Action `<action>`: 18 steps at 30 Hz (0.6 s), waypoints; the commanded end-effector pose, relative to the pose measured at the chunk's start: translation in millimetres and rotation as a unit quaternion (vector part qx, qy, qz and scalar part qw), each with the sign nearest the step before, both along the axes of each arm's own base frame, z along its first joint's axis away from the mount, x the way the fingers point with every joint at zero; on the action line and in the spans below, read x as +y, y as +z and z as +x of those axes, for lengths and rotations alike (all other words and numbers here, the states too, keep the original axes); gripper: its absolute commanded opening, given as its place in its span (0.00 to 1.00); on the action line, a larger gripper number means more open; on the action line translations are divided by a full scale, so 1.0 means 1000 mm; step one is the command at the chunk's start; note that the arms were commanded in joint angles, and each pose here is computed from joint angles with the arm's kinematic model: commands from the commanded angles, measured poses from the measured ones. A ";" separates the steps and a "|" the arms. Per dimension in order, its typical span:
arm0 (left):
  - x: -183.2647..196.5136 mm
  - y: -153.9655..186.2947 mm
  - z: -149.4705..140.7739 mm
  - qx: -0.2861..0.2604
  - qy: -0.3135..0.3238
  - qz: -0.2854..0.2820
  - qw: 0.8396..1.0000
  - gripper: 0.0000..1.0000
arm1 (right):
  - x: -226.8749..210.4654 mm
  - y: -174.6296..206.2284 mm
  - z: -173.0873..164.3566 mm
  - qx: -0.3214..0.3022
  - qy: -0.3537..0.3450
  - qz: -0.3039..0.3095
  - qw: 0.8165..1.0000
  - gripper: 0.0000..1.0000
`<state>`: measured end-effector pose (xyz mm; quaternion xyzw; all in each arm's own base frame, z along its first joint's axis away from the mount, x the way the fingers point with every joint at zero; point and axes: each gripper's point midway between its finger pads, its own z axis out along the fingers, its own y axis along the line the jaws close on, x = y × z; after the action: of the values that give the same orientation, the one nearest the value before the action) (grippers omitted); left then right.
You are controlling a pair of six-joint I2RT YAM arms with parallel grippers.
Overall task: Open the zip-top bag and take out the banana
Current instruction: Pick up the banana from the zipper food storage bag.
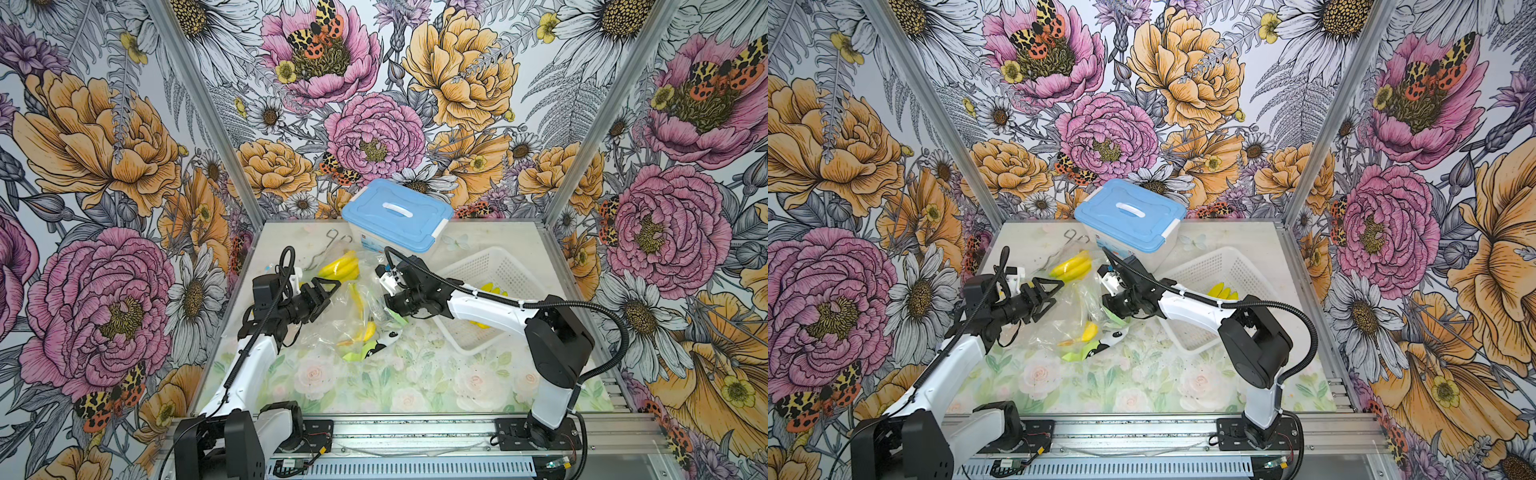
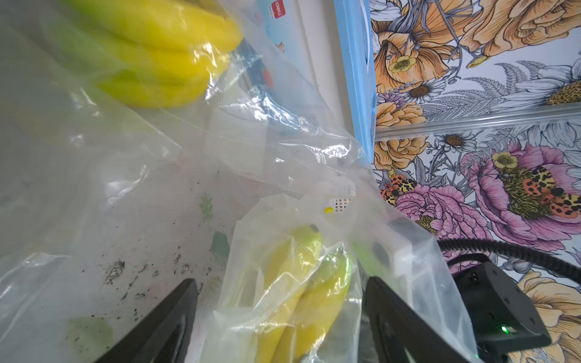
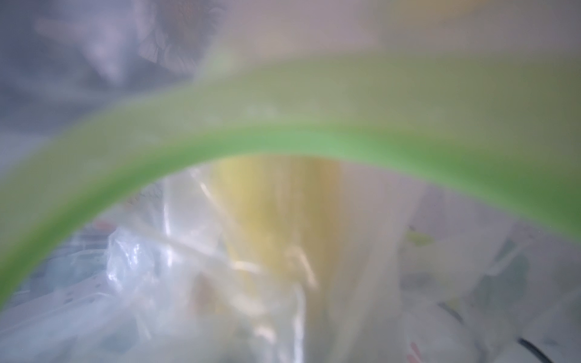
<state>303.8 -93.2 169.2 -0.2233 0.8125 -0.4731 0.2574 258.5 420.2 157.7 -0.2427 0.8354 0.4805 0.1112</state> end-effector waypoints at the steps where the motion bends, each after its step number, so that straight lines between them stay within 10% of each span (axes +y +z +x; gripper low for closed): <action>1: -0.015 0.012 -0.006 -0.028 -0.030 -0.030 0.999 0.85 | 0.009 0.041 -0.002 -0.020 0.007 0.072 0.997 0.06; 7: -0.023 0.019 -0.009 -0.040 -0.043 -0.039 0.998 0.68 | 0.013 0.054 0.005 -0.024 -0.016 0.107 0.994 0.04; 15: -0.019 0.024 -0.005 -0.046 -0.034 -0.040 0.998 0.06 | 0.008 0.046 0.004 -0.020 -0.025 0.085 0.996 0.03; 18: -0.014 0.025 -0.002 -0.047 -0.026 -0.022 0.998 0.00 | 0.004 0.042 0.004 -0.019 -0.032 0.076 0.996 0.03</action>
<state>297.3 -112.5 183.6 -0.1957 0.7943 -0.5155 0.2552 262.2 427.5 176.8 -0.2139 0.8117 0.5270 0.1326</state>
